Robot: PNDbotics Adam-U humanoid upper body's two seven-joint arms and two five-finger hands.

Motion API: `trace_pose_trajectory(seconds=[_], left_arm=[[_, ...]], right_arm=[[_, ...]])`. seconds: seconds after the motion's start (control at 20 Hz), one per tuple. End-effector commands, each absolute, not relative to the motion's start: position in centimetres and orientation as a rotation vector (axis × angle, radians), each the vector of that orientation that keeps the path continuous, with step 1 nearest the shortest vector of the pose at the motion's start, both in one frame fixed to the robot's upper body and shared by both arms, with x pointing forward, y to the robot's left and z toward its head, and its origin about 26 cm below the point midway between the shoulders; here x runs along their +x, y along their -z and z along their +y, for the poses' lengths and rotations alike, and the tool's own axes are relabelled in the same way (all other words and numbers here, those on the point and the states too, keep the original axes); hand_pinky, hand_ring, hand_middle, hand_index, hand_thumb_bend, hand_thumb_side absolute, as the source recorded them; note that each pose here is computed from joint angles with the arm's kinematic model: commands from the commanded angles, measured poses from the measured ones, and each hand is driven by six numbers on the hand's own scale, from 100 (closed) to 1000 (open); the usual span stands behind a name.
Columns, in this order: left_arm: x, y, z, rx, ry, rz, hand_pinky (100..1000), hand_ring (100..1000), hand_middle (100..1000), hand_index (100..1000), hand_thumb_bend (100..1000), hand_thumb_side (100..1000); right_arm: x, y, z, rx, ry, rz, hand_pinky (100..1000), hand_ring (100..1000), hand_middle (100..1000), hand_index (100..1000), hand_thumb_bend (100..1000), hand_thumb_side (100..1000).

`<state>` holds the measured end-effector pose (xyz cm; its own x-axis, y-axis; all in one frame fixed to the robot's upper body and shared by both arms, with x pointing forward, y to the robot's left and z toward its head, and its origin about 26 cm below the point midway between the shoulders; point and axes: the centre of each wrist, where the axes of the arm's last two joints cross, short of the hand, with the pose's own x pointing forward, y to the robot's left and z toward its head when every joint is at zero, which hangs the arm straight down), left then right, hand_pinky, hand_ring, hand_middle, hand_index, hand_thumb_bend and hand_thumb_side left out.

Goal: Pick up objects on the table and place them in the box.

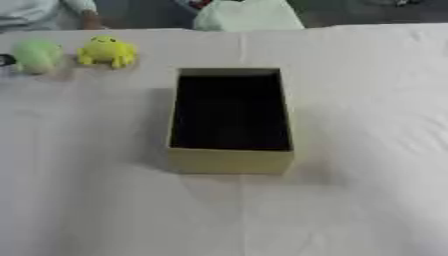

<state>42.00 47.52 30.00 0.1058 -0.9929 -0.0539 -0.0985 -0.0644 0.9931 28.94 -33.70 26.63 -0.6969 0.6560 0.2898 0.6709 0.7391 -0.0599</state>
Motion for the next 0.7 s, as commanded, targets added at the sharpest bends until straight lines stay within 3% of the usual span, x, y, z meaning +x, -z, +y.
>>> trace_pose_trajectory(seconds=[0.05,0.7], left_arm=[[41.0,-32.1,48.4,1.423,1.123,-1.151,885,910,945,988,626,231],[41.0,-33.1,48.6,1.481,1.031,-1.181,878,901,965,996,533,177]], right_arm=[[28.5,-27.9,-34.0,-1.08,0.04,-2.686,773,732,705,783,100,1000],[28.5,-28.1,-33.9,-1.084,0.048,-2.696,773,732,701,783,100,1000]])
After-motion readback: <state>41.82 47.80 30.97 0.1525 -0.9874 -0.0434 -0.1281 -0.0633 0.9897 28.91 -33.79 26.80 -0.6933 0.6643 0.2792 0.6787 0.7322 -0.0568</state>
